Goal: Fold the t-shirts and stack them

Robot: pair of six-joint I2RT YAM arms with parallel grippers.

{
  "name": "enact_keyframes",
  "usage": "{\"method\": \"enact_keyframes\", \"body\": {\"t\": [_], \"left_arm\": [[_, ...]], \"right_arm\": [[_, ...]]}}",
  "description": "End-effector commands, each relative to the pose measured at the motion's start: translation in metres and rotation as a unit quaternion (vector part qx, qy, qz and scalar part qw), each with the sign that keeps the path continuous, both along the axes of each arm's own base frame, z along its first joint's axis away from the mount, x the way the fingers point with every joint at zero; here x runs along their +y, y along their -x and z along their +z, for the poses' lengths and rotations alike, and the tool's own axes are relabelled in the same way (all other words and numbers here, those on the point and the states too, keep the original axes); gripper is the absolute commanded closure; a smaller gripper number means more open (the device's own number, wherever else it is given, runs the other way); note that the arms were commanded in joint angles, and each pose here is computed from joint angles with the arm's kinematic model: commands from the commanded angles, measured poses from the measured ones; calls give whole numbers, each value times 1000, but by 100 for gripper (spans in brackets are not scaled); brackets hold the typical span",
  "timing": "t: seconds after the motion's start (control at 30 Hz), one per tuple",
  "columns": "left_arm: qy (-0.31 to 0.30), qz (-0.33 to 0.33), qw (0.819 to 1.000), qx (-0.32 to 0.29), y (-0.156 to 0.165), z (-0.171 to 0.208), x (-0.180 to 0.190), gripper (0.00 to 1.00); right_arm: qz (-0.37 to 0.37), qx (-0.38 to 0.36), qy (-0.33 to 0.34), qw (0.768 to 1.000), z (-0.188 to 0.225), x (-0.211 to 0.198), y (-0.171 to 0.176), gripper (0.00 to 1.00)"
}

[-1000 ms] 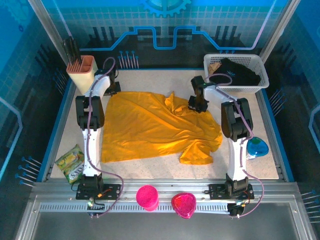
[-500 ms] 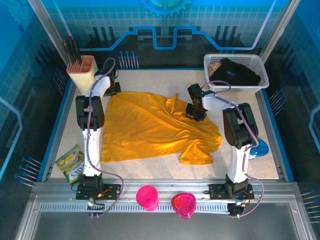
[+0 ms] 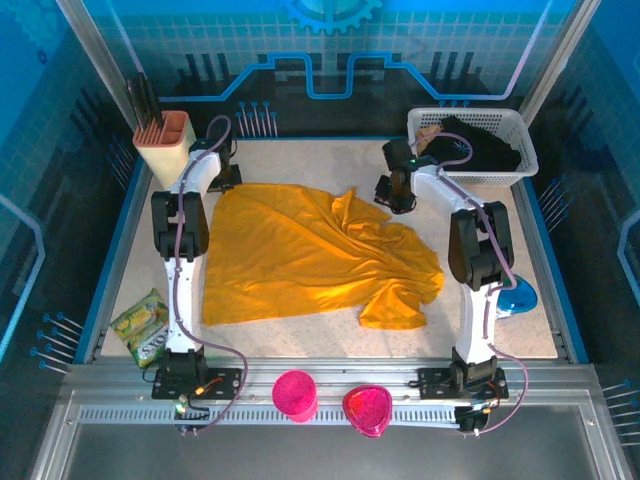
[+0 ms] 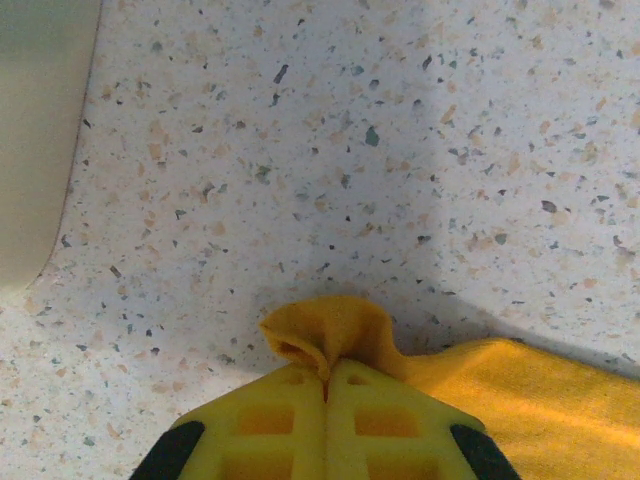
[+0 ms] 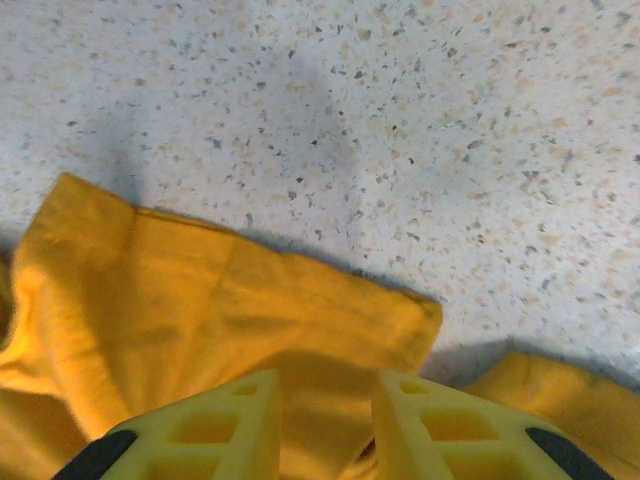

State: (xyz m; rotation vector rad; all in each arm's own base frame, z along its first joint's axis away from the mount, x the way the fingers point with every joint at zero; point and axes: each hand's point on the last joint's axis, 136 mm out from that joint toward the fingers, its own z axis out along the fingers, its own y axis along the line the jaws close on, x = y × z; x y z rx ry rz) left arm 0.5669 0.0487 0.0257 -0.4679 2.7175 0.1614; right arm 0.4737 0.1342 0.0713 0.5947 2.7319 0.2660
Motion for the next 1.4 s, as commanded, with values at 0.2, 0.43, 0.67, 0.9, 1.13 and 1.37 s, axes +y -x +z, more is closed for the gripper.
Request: {"method": "enact_keyframes", "body": {"t": [0.2,0.43,0.67,0.9,1.13,1.37], "left_arm": [[7,-3,1000,-23,-3,25,-1,100],[7,-3,1000,-20,-3,23,-1,100],[7,-3,1000,-20,-3,22,-1,100],[11,-2,1000,-22,-3,23,-2,100],[11,-2,1000,-21,-4,21,-2,100],[27,0,999,-25,-5,23,-7,100]], "right_arm": [[-30,58,16,998,-39,-18,13,67],[-37,71,18,997,-53,-21,21,61],[-39,72,13,997,-59,-19,17,60],[-43,74,2,996,-70,-13,1,72],[-44,85,-10,995,-81,-4,3,84],[-30,65,-18,997,-75,2,-10,100]]}}
